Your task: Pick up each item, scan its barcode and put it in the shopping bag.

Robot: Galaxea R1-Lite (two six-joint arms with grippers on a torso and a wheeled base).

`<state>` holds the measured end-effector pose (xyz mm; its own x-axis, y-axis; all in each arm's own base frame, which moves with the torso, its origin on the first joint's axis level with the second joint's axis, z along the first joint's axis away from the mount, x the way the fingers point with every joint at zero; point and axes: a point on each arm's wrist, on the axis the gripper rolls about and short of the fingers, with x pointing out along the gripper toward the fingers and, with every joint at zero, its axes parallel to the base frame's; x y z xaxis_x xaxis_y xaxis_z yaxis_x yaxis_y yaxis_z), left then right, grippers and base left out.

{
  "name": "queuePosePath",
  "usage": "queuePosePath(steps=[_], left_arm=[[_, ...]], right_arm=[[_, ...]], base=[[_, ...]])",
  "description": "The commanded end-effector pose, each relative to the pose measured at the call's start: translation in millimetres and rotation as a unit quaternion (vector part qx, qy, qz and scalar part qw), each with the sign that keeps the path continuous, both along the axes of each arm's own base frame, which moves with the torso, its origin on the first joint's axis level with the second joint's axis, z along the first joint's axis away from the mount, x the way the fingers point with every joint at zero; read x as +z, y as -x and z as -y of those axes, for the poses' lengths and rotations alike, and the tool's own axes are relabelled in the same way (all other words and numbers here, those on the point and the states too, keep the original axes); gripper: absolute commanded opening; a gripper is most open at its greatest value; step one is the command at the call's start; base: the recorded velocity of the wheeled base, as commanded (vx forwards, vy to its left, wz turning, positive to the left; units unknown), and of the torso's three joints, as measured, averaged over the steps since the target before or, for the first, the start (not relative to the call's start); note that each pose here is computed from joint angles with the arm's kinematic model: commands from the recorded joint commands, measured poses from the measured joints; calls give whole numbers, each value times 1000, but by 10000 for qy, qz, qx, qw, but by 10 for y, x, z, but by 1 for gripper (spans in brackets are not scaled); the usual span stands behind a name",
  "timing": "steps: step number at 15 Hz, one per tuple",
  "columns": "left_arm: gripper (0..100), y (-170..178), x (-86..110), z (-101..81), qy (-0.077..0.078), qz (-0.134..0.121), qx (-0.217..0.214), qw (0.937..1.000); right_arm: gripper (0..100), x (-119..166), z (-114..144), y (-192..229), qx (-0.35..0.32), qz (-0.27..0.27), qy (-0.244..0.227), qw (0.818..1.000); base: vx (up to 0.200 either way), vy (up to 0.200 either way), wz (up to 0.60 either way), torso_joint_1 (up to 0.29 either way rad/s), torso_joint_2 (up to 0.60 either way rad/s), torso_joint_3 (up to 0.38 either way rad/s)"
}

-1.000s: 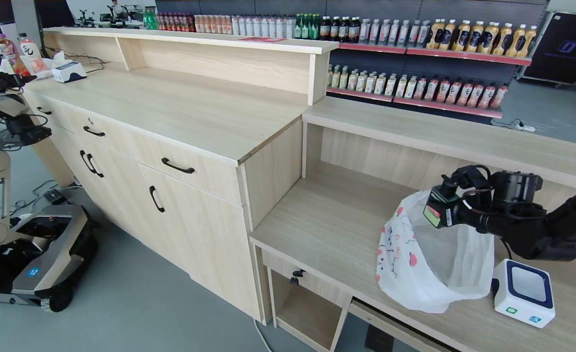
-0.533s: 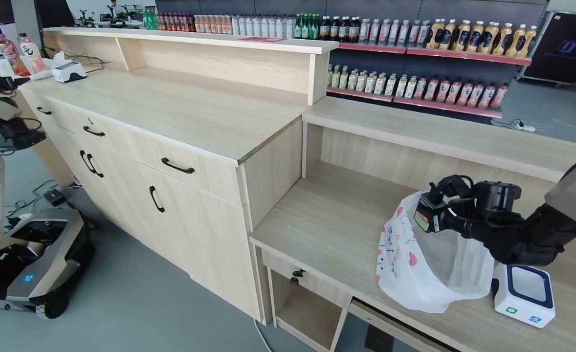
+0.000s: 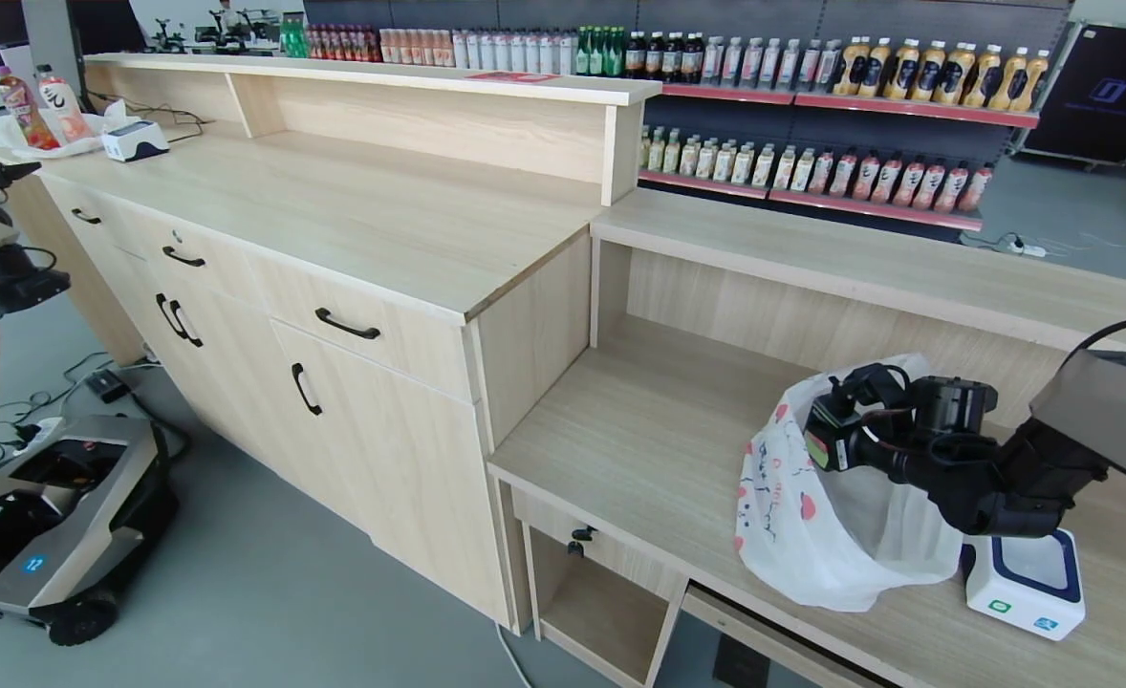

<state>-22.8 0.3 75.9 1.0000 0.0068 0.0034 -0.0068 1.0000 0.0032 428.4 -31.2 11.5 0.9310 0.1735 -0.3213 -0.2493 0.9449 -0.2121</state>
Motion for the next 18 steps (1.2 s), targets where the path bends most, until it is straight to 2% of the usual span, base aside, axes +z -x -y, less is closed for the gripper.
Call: queuePosePath(steps=[1, 12, 13, 16, 18], left_arm=[[100, 0, 1, 0, 1, 6, 4, 10000], [100, 0, 1, 0, 1, 6, 4, 10000], [100, 0, 1, 0, 1, 6, 4, 10000], [100, 0, 1, 0, 1, 6, 4, 10000], [100, 0, 1, 0, 1, 6, 4, 10000]], right_arm=[[0, -77, 6, -1, -5, -87, -10, 10000], [0, -248, -22, -53, 159, 75, -57, 9998], [100, -250, -22, -52, 159, 67, -58, 9998], [100, -203, -25, -16, 159, 67, -58, 9998], [100, 59, -36, 112, 164, 200, -31, 9997]], base=[[0, 0, 0, 0, 0, 0], [0, 0, 0, 0, 0, 0], [0, 0, 0, 0, 0, 0], [0, 0, 0, 0, 0, 0], [0, 0, 0, 0, 0, 0]])
